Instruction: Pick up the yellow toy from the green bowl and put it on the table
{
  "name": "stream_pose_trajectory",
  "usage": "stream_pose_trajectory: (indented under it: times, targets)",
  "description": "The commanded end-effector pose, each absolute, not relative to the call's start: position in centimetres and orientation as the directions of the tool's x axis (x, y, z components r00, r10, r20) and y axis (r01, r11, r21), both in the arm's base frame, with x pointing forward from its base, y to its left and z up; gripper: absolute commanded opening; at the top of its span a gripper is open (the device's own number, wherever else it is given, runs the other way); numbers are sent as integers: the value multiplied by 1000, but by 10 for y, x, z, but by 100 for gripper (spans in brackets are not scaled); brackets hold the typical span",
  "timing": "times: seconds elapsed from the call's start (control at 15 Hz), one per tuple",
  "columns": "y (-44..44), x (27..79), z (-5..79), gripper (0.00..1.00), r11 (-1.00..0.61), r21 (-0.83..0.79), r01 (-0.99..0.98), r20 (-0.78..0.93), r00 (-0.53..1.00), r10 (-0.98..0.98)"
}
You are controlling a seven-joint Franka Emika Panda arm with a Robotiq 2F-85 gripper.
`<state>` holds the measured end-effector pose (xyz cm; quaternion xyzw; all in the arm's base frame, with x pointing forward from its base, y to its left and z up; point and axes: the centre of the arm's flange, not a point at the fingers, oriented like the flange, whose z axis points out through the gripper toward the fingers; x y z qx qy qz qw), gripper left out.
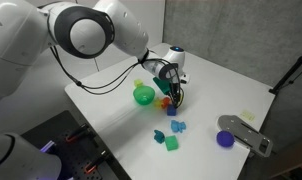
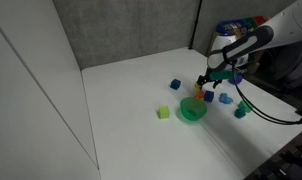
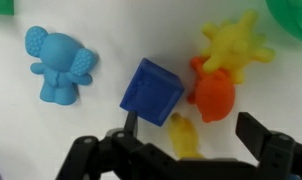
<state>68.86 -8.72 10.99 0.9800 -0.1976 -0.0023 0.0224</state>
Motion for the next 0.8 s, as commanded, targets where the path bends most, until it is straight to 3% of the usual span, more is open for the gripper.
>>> stream_pose_trajectory:
  times: [0.0,0.73]
  targets:
    - [-66,672,152,100,-941,14,-339,-23,940,-340]
    - [-5,603,250,100,-981,-9,-196,-180,965,-191]
